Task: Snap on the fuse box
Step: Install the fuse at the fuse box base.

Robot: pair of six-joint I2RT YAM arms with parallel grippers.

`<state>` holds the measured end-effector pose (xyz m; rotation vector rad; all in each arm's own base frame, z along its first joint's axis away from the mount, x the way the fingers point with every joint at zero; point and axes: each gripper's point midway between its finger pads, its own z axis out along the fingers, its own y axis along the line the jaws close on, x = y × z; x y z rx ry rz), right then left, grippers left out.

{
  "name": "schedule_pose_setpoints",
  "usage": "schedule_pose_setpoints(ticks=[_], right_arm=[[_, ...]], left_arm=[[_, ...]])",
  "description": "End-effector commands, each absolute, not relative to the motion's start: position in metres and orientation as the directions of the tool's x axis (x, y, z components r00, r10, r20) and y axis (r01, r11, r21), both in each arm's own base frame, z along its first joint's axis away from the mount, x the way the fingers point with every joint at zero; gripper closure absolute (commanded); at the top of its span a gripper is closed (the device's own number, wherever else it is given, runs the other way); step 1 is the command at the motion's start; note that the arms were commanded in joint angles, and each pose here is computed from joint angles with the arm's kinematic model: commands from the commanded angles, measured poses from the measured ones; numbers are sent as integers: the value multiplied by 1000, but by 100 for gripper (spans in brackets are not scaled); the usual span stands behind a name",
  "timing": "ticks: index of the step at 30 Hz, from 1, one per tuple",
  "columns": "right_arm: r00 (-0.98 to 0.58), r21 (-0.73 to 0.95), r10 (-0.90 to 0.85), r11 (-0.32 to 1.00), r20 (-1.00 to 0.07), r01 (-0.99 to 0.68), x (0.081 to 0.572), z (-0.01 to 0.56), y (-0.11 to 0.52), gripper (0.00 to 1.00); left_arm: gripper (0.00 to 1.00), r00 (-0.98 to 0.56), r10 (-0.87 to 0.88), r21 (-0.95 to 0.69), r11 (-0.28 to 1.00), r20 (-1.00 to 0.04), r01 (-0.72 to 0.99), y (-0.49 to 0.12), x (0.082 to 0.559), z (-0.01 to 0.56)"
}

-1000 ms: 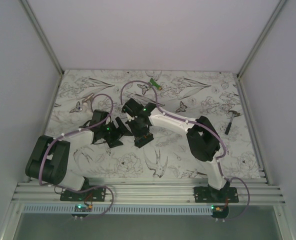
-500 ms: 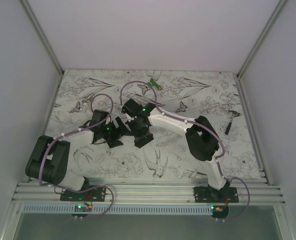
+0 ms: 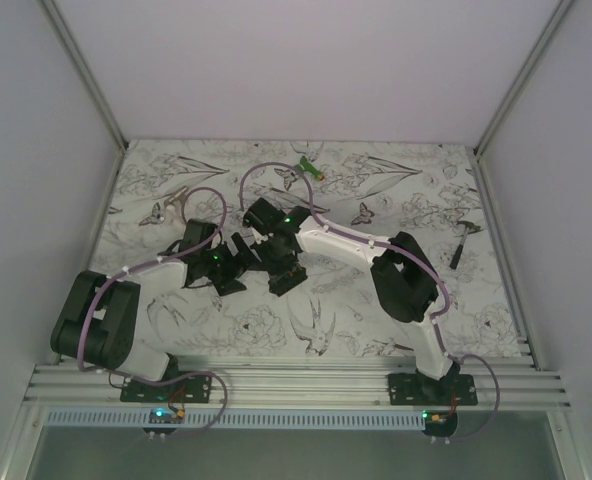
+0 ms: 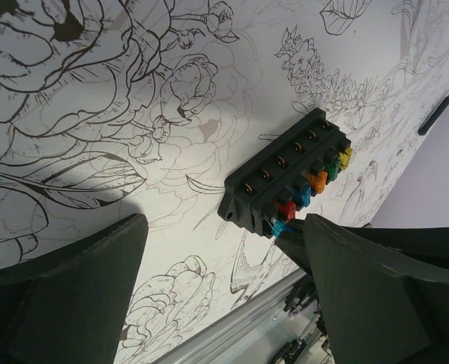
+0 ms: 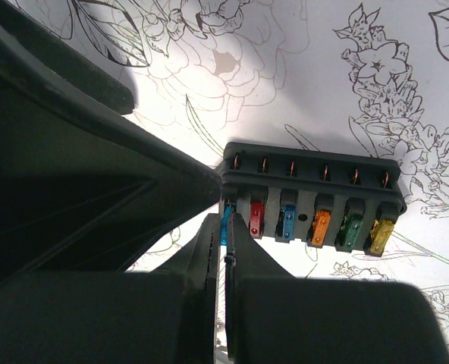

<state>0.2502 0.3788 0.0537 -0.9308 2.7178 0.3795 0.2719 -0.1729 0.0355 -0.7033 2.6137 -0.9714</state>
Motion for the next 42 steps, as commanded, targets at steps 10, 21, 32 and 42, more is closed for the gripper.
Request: schedule_pose_setpoints(ticks=[10,21,32,42], right_arm=[[-746,167,-566,746,-352,-645,252,70,386,100],[-739,167,-572,739,-356,-653,250,72,385,100],[-730,167,-573,732,-373,-661,252,80,386,100],[-723,178,-581,720,-373,-671,250,80,387,100]], left_arm=[[6,-836,-548,-525,720,-30,-453,-148,245,-1],[5,-832,-554,-522,718,-25,-462,-147,244,-1],[4,-832,-555,-522,717,-25,-462,-147,244,-2],[4,-832,-555,-520,717,-22,-464,-147,245,-2]])
